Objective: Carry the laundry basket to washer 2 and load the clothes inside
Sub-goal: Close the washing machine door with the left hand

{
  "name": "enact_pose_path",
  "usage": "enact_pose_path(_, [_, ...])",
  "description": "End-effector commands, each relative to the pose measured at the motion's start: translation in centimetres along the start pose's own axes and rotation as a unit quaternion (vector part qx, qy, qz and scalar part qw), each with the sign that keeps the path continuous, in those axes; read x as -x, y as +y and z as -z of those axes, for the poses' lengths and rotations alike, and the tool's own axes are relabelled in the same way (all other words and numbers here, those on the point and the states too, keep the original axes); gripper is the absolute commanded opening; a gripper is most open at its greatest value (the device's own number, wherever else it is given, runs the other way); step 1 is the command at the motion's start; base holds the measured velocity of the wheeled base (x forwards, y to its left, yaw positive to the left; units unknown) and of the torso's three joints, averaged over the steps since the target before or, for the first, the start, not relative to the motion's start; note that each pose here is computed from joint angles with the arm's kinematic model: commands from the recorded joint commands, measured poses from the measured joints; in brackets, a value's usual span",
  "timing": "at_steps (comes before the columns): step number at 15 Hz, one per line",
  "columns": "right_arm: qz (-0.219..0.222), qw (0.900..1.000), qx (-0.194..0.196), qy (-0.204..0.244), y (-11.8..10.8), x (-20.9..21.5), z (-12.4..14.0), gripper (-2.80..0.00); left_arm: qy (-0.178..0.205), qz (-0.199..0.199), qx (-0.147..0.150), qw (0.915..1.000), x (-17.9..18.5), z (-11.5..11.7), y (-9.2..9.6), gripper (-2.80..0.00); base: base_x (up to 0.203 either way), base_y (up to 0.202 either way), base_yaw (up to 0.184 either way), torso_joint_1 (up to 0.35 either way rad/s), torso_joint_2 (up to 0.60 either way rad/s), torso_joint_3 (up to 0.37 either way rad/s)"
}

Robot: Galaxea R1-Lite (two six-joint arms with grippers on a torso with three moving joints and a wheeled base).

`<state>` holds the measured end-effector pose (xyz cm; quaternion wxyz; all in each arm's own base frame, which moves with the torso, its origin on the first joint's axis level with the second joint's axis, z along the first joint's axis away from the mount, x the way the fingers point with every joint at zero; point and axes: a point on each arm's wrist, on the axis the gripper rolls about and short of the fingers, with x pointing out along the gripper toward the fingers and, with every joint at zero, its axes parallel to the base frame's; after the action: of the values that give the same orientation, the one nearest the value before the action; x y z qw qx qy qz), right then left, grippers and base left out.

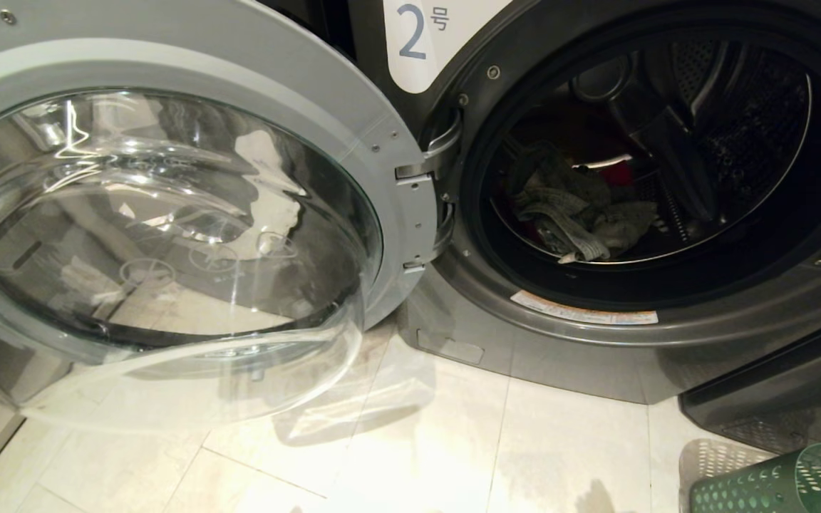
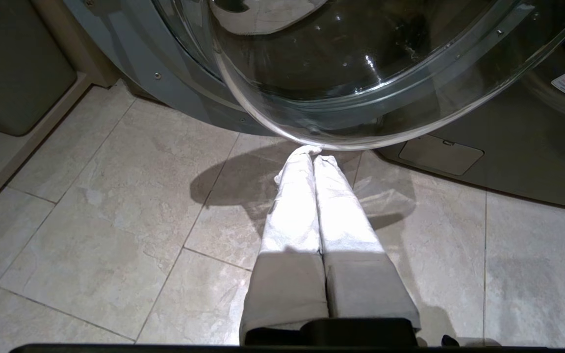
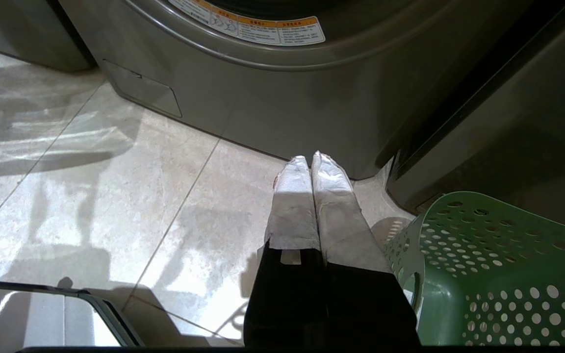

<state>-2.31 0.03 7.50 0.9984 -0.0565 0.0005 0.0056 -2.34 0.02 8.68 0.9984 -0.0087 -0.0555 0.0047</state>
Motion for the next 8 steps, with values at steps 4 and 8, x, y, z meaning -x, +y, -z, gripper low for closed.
enact_pose_path(4, [0.001,1.0,0.0,0.002,0.0,-0.03,0.01,-2.8,0.019,-0.001,-0.001,0.9998,-0.21,1.12,0.01,-2.8,0.0,0.0,0.0,0.0,0.0,0.0])
enact_pose_path(8, [0.0,1.0,0.0,0.002,0.0,-0.03,0.02,-2.8,0.019,0.0,-0.002,0.9998,-0.2,1.12,0.02,-2.8,0.0,0.0,0.0,-0.001,0.0,0.016])
